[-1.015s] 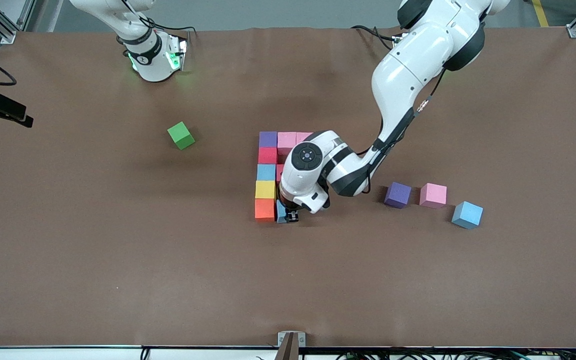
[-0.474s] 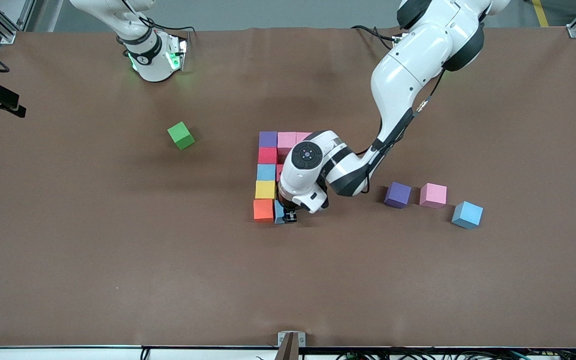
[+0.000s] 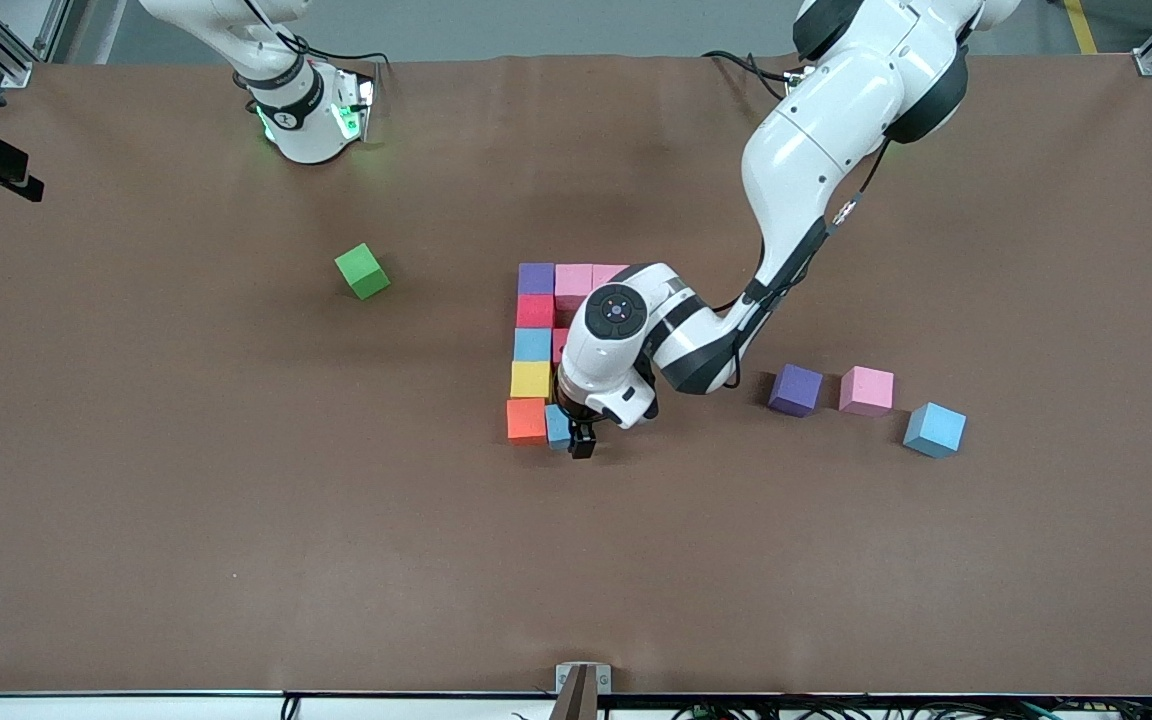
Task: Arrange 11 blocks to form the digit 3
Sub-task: 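Open the left gripper and move it to the other light-blue block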
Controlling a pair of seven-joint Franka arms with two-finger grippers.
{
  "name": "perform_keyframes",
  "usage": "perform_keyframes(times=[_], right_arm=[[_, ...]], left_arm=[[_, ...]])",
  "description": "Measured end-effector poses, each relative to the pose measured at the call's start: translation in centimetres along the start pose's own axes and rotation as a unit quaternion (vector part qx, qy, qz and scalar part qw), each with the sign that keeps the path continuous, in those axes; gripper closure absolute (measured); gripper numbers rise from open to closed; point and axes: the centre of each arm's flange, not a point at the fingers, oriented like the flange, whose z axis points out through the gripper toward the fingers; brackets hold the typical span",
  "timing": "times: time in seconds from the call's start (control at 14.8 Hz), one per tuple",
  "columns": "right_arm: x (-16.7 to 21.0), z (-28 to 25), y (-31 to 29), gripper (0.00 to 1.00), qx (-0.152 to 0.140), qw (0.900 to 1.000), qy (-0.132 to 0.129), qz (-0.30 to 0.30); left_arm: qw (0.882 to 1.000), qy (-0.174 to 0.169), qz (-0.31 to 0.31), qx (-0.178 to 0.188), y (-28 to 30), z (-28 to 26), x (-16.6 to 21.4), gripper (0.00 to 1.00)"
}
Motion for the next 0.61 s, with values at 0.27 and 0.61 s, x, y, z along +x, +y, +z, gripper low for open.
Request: perform_keyframes(times=[0.27,0.61], right_arm=[[0.5,0.6,0.0,0.00,0.000,1.000,0.005,-0.001],[0.5,0.7,0.0,0.00,-0.001,1.000,0.006,-0.001]], left_arm=[[1.000,0.000,0.010,-0.009,0.7,-2.1,-0.3,0.00],[0.998,0.030,0.062,-0.009,1.4,-6.3,3.2,0.00]])
